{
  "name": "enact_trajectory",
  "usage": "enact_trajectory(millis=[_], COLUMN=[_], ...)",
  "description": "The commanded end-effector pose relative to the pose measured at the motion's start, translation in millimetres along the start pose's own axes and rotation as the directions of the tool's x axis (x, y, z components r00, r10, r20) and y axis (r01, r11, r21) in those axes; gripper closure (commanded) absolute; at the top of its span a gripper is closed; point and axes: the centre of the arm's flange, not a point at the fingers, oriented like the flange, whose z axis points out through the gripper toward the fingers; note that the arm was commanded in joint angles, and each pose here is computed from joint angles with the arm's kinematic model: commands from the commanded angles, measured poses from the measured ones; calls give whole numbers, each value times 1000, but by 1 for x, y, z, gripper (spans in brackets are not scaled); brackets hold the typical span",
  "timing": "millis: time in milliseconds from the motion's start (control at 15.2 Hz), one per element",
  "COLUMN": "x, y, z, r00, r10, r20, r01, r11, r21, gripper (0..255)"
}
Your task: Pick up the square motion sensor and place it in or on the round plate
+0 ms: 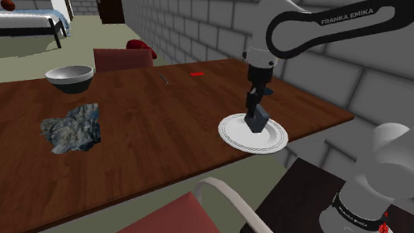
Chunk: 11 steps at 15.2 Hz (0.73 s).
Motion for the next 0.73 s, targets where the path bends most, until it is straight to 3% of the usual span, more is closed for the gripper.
enact_trajectory(millis=[0,660], x=[1,1], y=[1,1], z=[11,20], r00=[1000,1000], r10=[0,0], r20=[-1,-1], r01=[0,0], r11=[1000,1000], r21=[0,0], gripper=[255,255])
